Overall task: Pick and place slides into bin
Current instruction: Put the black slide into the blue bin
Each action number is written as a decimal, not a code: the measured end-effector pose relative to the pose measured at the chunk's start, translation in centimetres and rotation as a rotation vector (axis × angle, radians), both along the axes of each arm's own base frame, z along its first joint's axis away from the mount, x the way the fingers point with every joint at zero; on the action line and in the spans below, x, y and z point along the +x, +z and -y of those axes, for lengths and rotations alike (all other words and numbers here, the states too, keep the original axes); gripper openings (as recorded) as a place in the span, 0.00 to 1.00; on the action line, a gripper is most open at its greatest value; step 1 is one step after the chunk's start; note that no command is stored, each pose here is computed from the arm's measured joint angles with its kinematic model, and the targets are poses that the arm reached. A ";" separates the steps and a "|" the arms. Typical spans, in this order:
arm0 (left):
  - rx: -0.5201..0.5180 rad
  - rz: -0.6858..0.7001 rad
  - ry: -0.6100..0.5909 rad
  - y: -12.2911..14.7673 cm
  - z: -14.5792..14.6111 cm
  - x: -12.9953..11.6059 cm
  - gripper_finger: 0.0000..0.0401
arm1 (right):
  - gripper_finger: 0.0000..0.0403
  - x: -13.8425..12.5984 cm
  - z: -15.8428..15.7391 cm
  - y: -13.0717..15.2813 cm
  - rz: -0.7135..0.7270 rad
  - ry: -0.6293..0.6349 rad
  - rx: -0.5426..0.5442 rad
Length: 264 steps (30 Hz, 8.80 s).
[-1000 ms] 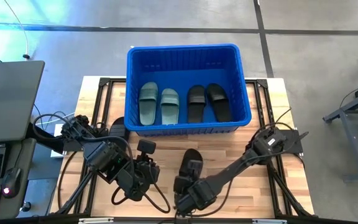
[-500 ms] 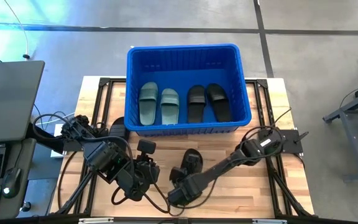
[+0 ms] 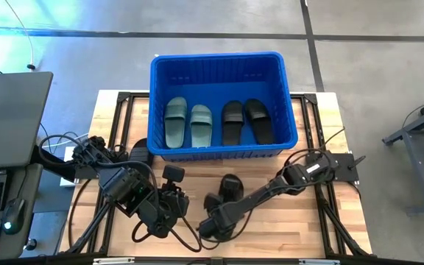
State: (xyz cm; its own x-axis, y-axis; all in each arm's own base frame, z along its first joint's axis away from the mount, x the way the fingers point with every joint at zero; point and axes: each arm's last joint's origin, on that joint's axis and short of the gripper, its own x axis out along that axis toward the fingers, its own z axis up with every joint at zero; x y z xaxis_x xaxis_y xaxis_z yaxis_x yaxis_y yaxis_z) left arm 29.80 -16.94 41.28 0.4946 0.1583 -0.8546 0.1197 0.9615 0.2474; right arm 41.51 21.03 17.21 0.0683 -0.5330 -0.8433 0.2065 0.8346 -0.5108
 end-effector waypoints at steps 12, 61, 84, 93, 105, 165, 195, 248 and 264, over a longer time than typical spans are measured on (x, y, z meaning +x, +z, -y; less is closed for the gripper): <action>0.018 0.011 0.009 0.0 -0.1 0.0 0.14 | 0.01 -1.5 -1.9 6.4 0.126 0.245 -0.028; 0.255 0.125 0.087 3.8 -7.7 -0.8 0.14 | 0.02 -6.1 43.3 16.4 0.164 -0.730 -0.433; 0.291 0.058 0.163 4.7 -14.9 -0.6 0.14 | 0.47 -6.5 51.7 10.9 0.273 -0.775 -0.056; 0.285 0.057 0.157 4.6 -14.8 -0.6 0.14 | 0.48 -3.8 50.4 11.6 0.385 -0.537 0.075; 0.220 0.067 0.176 4.6 -14.7 -0.5 0.14 | 0.40 0.6 42.5 20.4 0.836 -0.020 0.133; 0.097 -0.721 0.462 -23.5 -1.4 -9.3 0.14 | 0.36 -0.7 19.9 23.7 0.624 0.207 0.321; 0.073 -0.589 0.691 -27.7 -2.7 -10.7 0.01 | 0.36 -1.0 19.5 23.5 0.578 0.220 0.301; 0.015 -0.499 0.754 -28.9 -3.0 -11.1 0.48 | 0.35 -1.2 18.6 23.3 0.529 0.302 0.286; -0.076 -0.448 0.754 -25.3 -1.0 -8.5 0.08 | 0.35 -1.2 19.1 23.4 0.536 0.256 0.188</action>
